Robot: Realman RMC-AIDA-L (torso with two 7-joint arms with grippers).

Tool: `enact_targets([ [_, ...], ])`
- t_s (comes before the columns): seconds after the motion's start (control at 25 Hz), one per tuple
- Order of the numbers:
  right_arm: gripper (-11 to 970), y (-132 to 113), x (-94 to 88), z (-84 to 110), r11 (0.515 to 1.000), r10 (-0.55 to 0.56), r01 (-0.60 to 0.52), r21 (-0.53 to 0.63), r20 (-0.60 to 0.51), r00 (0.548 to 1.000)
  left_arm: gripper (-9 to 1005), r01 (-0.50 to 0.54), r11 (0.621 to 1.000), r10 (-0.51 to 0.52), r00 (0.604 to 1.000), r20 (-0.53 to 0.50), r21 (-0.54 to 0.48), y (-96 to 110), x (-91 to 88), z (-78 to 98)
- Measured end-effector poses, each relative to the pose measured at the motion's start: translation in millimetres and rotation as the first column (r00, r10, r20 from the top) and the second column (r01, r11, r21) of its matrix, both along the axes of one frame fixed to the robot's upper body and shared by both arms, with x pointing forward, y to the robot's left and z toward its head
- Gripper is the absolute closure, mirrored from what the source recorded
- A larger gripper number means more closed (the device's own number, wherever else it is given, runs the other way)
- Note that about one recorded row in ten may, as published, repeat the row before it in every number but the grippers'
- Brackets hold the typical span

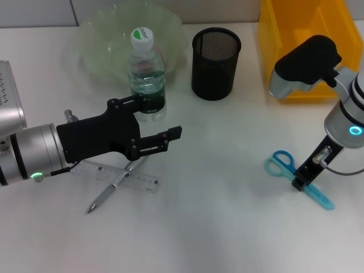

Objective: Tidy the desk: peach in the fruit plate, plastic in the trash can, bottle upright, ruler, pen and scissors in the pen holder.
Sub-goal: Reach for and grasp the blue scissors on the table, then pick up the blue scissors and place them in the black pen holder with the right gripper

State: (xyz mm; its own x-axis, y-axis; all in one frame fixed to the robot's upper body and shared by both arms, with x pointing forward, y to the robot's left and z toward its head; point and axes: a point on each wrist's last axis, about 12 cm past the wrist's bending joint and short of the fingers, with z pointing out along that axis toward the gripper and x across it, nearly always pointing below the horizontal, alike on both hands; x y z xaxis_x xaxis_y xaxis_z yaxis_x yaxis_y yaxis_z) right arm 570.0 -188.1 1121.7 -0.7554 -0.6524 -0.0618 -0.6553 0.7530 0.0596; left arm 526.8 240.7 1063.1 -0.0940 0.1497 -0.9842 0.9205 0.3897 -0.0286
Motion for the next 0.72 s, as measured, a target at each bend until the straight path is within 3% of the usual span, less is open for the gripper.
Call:
enact_targets([
  [0.72, 752, -1.7, -1.6, 3.6, 1.000, -0.007, 0.006, 0.030, 0.043, 0.999, 272, -0.007, 1.000, 0.007, 1.000, -0.005, -0.006, 0.8, -1.8, -1.2],
])
